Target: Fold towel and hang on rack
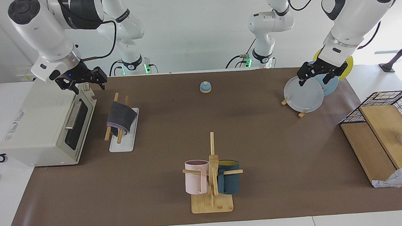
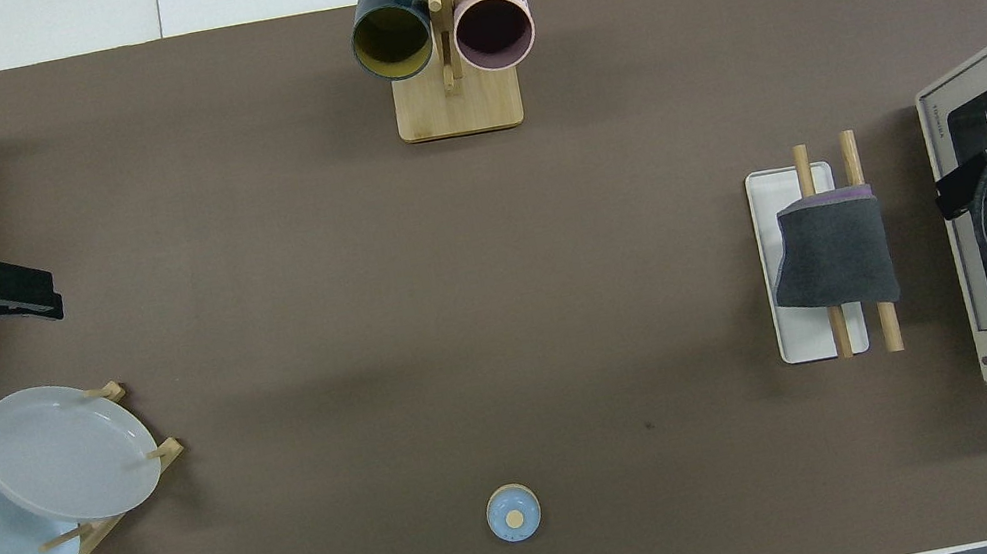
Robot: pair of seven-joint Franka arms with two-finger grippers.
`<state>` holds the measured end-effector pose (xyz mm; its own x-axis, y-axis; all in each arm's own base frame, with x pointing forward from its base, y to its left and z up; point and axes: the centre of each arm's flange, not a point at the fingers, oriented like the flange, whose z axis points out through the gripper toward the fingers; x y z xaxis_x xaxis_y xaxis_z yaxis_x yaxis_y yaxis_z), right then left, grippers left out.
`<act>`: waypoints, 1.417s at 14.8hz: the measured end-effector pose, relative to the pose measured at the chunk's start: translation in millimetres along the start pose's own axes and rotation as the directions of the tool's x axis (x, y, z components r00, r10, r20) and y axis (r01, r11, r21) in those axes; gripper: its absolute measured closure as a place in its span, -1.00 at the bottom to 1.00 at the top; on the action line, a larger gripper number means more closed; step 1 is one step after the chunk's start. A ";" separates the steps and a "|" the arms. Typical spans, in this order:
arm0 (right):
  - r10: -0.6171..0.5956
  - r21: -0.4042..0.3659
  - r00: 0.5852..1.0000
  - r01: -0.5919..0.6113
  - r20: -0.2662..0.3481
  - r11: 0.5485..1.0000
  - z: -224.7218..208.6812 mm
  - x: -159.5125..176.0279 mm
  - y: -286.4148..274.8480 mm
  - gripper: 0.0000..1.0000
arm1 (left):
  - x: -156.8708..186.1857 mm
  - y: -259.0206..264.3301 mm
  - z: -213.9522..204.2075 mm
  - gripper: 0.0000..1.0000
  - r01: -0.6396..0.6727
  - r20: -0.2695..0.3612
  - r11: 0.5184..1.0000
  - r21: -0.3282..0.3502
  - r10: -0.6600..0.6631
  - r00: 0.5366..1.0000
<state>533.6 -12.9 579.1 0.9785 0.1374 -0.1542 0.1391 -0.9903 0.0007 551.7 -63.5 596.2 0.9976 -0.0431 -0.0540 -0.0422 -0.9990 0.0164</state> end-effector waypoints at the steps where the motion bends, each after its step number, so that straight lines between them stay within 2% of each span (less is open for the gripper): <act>1: 0.005 0.001 1.000 -0.005 -0.004 1.000 -1.8 0.0 1.4 -1.00 | 0.0 0.0 0.0 -1.00 0.000 0.000 1.000 0.000 0.000 1.000; 21: 0.082 0.006 0.997 -0.082 -0.013 0.997 -0.2 9.8 28.4 -1.00 | 0.0 0.0 0.0 -1.00 0.000 0.000 1.000 0.000 0.000 1.000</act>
<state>547.2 -39.6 577.8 0.9884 0.0557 -0.1411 0.0573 -0.9983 0.0076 551.7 -63.5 596.2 0.9976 -0.0430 -0.0540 -0.0422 -0.9990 0.0164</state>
